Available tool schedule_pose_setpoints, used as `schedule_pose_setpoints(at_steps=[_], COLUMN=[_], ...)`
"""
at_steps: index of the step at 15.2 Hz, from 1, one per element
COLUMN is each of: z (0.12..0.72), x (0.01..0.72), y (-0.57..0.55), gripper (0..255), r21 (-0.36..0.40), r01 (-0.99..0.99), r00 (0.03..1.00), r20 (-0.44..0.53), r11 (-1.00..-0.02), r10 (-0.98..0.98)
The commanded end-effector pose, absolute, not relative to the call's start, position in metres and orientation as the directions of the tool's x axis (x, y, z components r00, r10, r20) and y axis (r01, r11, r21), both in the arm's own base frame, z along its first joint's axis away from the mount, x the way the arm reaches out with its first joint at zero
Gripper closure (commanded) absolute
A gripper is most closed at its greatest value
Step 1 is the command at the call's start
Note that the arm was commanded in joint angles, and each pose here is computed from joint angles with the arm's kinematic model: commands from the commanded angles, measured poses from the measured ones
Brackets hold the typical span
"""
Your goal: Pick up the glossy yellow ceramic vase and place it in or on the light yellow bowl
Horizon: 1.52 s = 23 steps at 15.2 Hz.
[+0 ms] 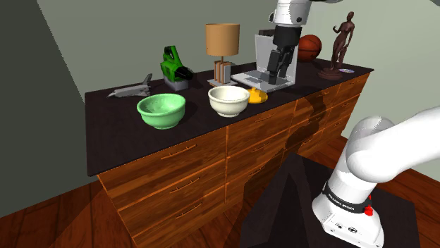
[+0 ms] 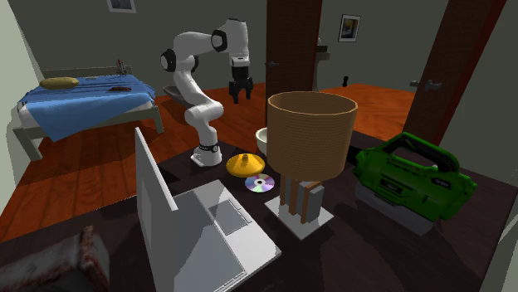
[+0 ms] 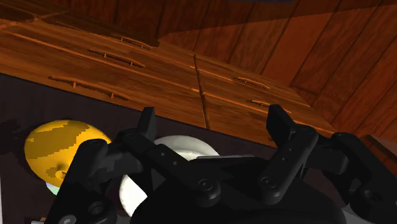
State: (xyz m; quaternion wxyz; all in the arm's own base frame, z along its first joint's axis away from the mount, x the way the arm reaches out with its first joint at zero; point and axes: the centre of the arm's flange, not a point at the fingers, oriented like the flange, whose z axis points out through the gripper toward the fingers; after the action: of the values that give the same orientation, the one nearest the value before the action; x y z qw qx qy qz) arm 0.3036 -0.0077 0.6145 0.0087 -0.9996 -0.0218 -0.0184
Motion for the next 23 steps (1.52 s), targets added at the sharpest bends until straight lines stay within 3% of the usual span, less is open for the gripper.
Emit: schedule_pose_setpoints(at_steps=[1,23], z=[0.614,0.527], x=[0.304,0.503], y=[-0.008,-0.207], gripper=[0,0], r21=[-0.017,0.024], r01=[0.044,-0.049], r00=[0.998,0.998], r20=[0.037,-0.050], r11=[-0.999,-0.999], r10=[0.043,-0.050])
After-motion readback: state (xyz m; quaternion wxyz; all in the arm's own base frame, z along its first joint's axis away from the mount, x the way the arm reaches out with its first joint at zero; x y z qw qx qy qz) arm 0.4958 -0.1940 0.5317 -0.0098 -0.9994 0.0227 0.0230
